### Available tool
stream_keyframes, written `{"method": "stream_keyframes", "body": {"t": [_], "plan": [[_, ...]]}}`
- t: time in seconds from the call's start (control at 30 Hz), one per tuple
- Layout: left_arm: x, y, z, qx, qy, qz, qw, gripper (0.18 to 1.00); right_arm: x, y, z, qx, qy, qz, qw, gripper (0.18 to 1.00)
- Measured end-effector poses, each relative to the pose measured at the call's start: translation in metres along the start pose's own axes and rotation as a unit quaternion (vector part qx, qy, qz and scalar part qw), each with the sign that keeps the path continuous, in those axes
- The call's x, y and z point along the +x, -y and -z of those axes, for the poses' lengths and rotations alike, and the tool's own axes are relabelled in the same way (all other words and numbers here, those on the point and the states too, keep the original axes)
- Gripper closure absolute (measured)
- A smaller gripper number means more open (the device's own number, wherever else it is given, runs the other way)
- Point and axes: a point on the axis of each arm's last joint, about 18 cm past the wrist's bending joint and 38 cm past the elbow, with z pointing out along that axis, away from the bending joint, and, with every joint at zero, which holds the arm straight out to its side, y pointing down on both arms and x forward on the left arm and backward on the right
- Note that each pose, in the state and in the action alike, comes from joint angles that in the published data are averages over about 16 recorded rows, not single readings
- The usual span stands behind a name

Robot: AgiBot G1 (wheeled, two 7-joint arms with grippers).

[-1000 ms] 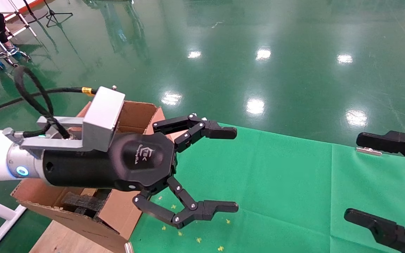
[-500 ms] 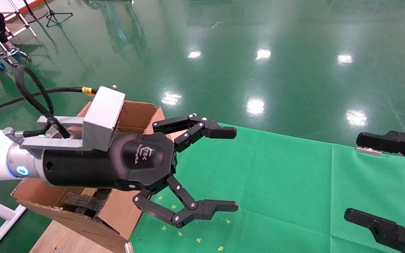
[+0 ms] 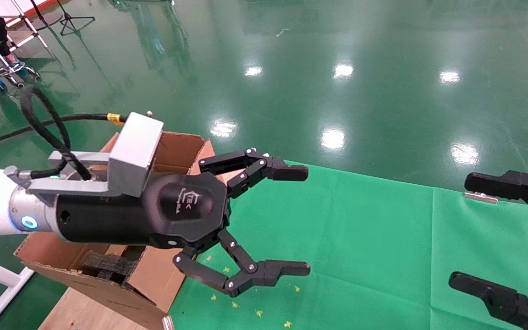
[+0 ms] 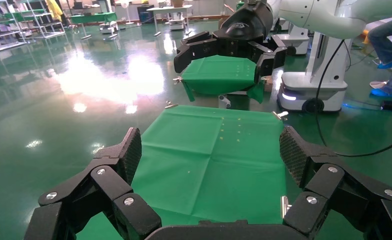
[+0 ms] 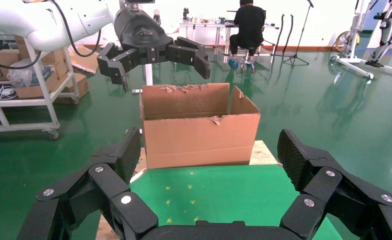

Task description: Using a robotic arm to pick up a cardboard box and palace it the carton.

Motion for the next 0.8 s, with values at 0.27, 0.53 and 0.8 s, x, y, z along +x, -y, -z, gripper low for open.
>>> {"method": "stream_keyframes", "body": {"t": [0.27, 0.53, 0.8], "plan": [[-0.0001, 0.0000, 0.0001, 0.000, 0.000, 0.000, 1.0000, 0.183, 0.0000, 0.0000, 0.0000, 0.000, 0.000, 0.000, 1.000, 0.178], [-0.0002, 0.0000, 0.0001, 0.000, 0.000, 0.000, 1.0000, 0.183, 0.0000, 0.0000, 0.0000, 0.000, 0.000, 0.000, 1.000, 0.178], [-0.0002, 0.0000, 0.0001, 0.000, 0.000, 0.000, 1.0000, 0.183, 0.0000, 0.0000, 0.0000, 0.000, 0.000, 0.000, 1.000, 0.178]]}}
